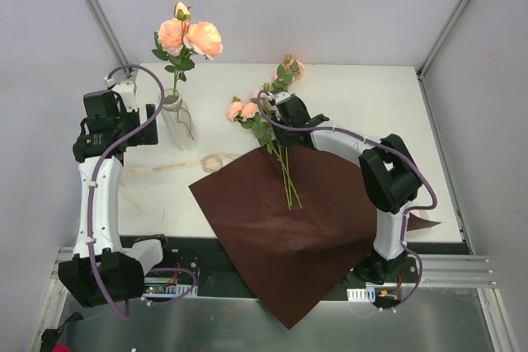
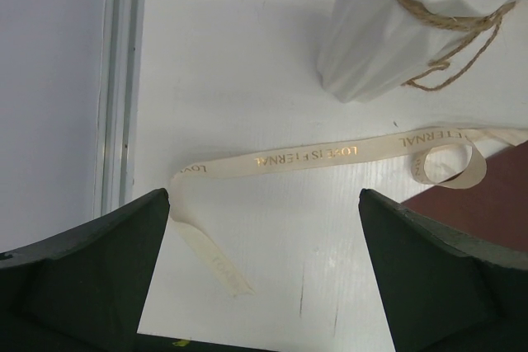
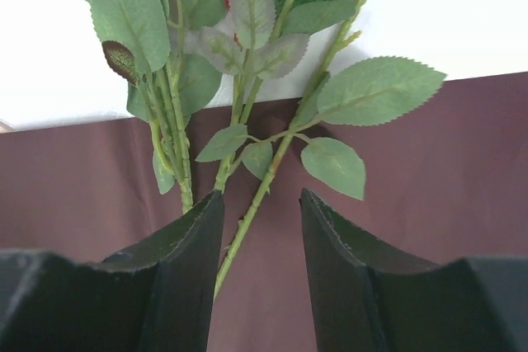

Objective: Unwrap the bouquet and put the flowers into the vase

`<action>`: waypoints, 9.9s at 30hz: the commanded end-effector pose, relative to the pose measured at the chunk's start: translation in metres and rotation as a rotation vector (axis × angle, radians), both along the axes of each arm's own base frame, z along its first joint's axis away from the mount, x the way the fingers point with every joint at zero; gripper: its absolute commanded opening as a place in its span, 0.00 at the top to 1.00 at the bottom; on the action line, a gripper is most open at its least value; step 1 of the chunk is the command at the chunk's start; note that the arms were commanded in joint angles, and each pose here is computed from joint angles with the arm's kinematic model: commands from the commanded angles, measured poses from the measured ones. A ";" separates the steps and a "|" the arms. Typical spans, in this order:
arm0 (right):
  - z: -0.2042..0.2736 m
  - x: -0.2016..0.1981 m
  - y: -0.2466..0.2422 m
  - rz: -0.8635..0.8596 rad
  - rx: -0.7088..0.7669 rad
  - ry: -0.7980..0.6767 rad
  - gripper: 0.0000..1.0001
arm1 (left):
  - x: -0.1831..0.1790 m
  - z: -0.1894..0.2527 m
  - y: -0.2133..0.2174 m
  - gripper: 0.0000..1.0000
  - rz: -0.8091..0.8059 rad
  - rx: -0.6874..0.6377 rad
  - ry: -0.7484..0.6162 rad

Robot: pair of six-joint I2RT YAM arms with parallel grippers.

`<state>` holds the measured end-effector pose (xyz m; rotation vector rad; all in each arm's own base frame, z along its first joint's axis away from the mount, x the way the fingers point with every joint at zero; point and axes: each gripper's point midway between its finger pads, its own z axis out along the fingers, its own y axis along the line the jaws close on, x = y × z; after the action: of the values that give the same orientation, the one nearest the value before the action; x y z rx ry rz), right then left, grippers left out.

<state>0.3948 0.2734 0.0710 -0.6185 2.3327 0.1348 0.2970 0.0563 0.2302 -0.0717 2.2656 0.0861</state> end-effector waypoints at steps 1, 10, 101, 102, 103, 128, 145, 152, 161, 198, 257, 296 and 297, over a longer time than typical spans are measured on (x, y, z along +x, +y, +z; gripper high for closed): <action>0.006 0.010 0.023 0.006 0.089 -0.007 0.56 | 0.003 0.008 0.003 0.01 -0.026 0.027 -0.046; 0.001 0.000 0.031 0.037 0.109 0.010 0.60 | 0.002 0.003 0.003 0.01 -0.036 0.035 -0.044; 0.362 -0.168 0.014 0.435 1.034 -0.883 0.99 | -0.003 0.072 0.032 0.01 0.193 -0.142 -0.170; 0.396 -0.178 0.018 0.494 1.066 -0.935 0.99 | -0.003 0.075 0.034 0.01 0.191 -0.154 -0.174; 0.397 -0.186 0.038 0.603 1.061 -0.912 0.99 | -0.001 0.079 0.035 0.01 0.185 -0.161 -0.176; 0.493 -0.147 0.247 1.043 1.230 -1.314 1.00 | -0.013 0.070 0.054 0.01 0.133 -0.261 -0.134; 0.467 -0.054 0.247 0.684 1.352 -1.350 1.00 | -0.014 0.063 0.042 0.01 0.023 -0.260 -0.120; 0.465 -0.041 0.229 0.534 1.451 -1.375 1.00 | -0.020 0.065 0.034 0.01 -0.014 -0.247 -0.126; 0.469 -0.048 0.226 0.569 1.427 -1.384 1.00 | -0.022 0.061 0.031 0.01 -0.018 -0.260 -0.122; 0.207 -0.048 0.155 0.444 0.613 -0.354 0.30 | -0.017 0.066 0.025 0.01 -0.015 -0.325 -0.134; 0.012 0.014 0.048 -0.114 0.141 -0.003 0.99 | -0.028 0.071 0.021 0.01 -0.019 -0.278 -0.161; 0.493 -0.154 0.205 1.055 1.437 -1.246 0.99 | -0.033 0.094 0.014 0.01 -0.005 -0.314 -0.165; 0.510 -0.158 0.203 1.057 1.455 -1.281 0.99 | -0.034 0.094 0.014 0.01 -0.005 -0.311 -0.163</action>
<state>0.2669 0.4969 0.5175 -0.7346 0.4559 1.2982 0.2683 0.0759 0.3108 -0.2772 2.1216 -0.2718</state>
